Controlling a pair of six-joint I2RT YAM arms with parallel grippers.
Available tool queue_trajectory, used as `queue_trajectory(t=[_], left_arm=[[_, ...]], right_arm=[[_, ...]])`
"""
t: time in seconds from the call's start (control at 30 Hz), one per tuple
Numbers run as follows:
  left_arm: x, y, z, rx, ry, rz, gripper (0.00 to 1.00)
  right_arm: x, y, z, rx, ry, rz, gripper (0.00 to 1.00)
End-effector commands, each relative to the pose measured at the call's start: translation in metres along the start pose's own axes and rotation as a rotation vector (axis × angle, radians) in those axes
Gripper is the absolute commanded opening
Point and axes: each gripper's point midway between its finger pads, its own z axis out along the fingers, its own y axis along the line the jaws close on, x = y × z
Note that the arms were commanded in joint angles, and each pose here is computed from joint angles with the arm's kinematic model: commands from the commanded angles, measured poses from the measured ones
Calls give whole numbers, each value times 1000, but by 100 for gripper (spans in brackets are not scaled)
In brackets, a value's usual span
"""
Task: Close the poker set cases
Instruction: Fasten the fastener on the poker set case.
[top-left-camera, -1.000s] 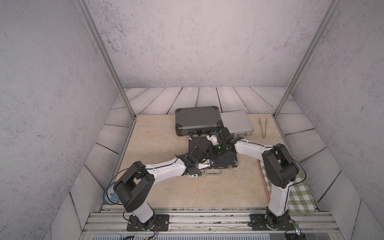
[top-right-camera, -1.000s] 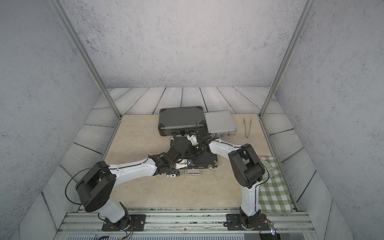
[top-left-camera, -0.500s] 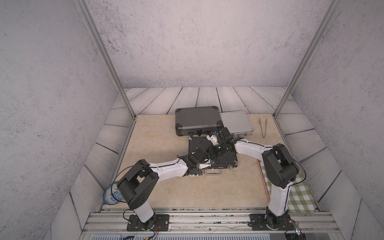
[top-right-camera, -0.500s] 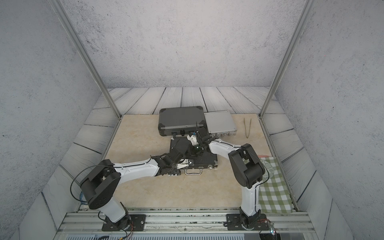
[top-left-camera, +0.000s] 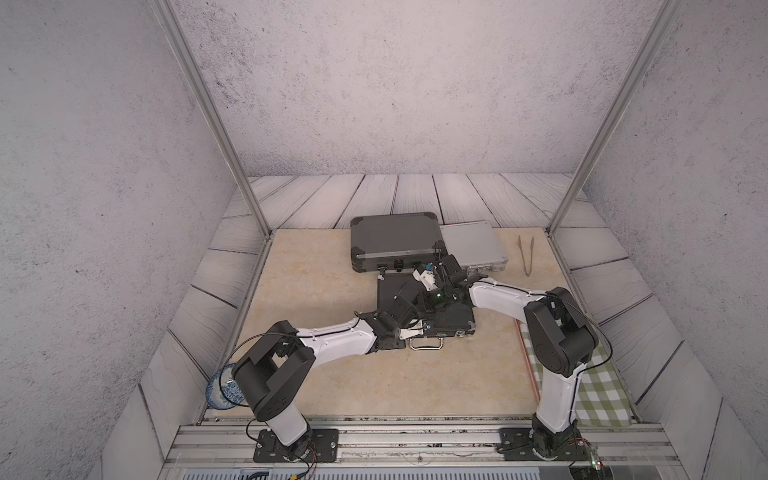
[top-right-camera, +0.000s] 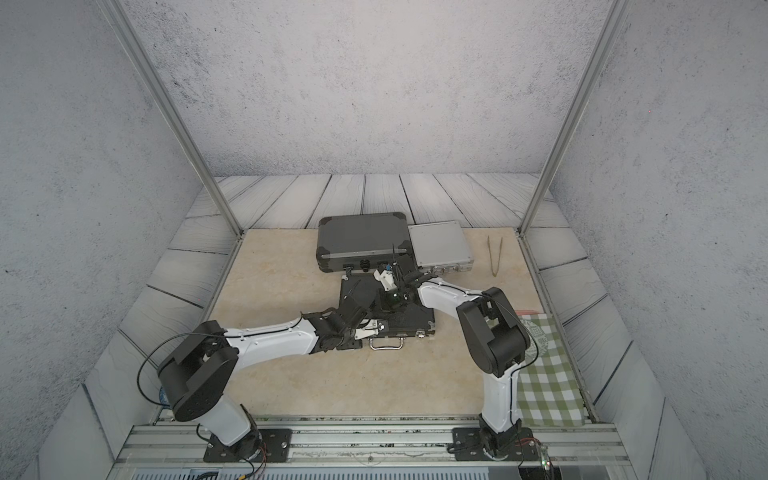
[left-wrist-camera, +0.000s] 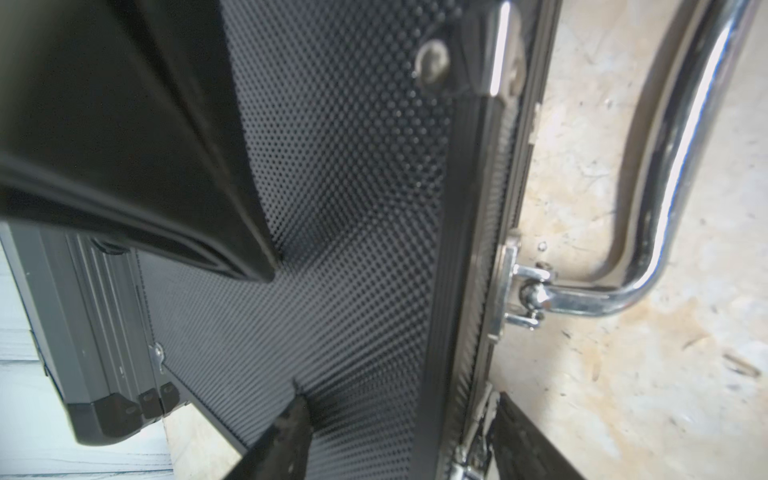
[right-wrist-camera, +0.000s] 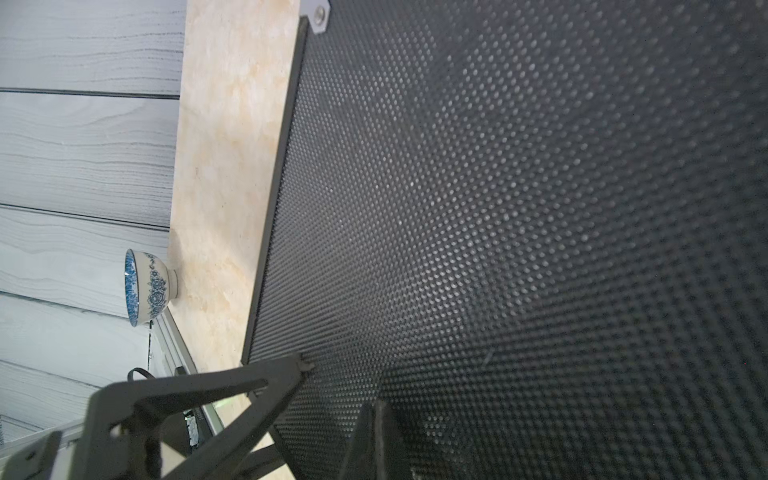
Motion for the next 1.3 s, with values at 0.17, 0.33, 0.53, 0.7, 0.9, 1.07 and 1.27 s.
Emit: queue_trajectory(t=[0.17, 0.33, 0.53, 0.7, 0.9, 1.07, 1.27], left_arm=[[23, 4, 16, -29, 86, -32, 62], [22, 5, 11, -17, 81, -28, 63], [15, 3, -13, 23, 2, -14, 88], [14, 7, -14, 8, 1, -14, 89], [18, 9, 8, -26, 57, -27, 86], [19, 9, 18, -34, 85, -49, 80], [14, 5, 16, 3, 60, -105, 75]], right_arm=[[72, -65, 22, 205, 211, 147, 5], [73, -65, 23, 206, 213, 147, 5], [72, -64, 22, 206, 210, 145, 4], [70, -64, 23, 200, 205, 149, 4], [69, -62, 21, 199, 204, 144, 4], [72, -64, 22, 202, 212, 146, 4], [72, -64, 24, 200, 211, 149, 4]])
